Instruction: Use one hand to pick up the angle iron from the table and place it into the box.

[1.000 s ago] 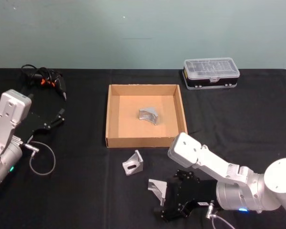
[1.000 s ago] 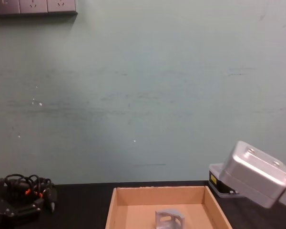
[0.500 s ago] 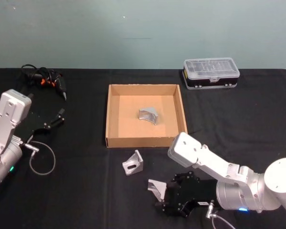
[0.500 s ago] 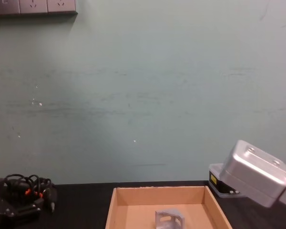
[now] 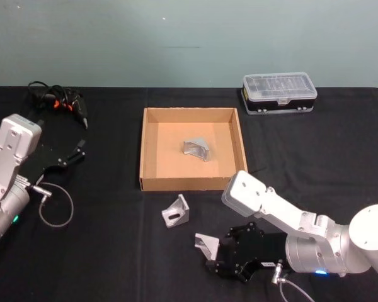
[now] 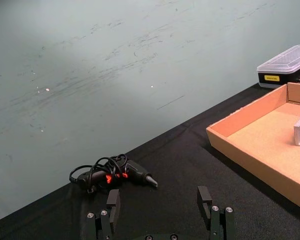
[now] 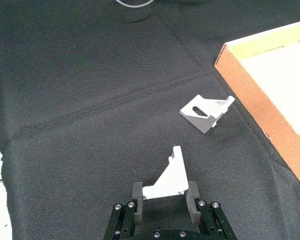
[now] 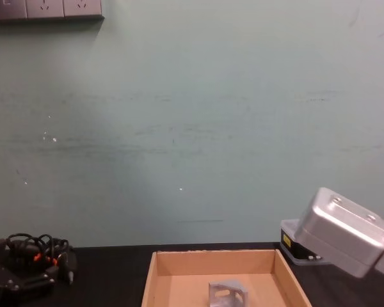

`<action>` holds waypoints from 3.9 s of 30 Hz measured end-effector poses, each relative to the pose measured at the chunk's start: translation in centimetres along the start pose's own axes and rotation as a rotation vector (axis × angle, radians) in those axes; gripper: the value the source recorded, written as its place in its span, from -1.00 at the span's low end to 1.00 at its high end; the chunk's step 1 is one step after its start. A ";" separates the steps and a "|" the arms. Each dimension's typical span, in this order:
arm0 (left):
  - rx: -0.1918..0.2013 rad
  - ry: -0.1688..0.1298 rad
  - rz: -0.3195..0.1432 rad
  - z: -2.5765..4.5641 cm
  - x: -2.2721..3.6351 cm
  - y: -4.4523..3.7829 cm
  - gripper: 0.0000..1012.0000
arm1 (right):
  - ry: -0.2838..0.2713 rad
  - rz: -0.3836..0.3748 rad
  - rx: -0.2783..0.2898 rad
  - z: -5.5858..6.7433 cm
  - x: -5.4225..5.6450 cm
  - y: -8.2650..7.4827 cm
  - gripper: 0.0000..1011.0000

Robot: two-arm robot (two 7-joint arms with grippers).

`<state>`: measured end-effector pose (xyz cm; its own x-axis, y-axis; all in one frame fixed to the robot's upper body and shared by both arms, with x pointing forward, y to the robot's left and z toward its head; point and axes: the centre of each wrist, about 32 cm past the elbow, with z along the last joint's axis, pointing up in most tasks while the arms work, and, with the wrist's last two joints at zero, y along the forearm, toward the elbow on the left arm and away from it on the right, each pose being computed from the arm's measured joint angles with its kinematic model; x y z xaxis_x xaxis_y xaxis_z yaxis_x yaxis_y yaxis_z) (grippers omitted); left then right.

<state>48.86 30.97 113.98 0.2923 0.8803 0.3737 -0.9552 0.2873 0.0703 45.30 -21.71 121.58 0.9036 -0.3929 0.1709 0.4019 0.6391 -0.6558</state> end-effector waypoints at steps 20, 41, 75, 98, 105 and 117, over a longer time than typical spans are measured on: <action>0.000 0.000 0.000 0.00 0.00 0.00 1.00 | -0.009 -0.094 0.047 1.6 1.1 -2.7 0.04; 0.000 0.000 0.000 0.00 0.00 0.00 1.00 | 0.039 -0.275 -0.013 5.2 10.3 -1.0 0.04; 0.000 0.000 0.000 0.00 0.00 0.00 1.00 | 0.104 -0.280 -0.063 6.0 15.1 6.6 0.03; 0.000 0.000 0.000 0.00 0.00 0.00 1.00 | 0.102 -0.281 -0.061 6.0 15.0 6.5 0.87; 0.000 0.000 0.000 0.00 0.00 0.00 1.00 | 0.103 -0.281 -0.062 6.0 15.0 6.5 0.98; 0.000 0.000 0.000 0.00 0.00 0.00 1.00 | 0.102 -0.278 -0.022 5.8 14.5 5.9 0.98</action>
<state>48.86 30.96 113.98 0.2924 0.8803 0.3737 -0.9552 0.2874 0.0703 61.58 -19.84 124.43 0.7391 -0.6161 0.2722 0.6278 0.4837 -0.6098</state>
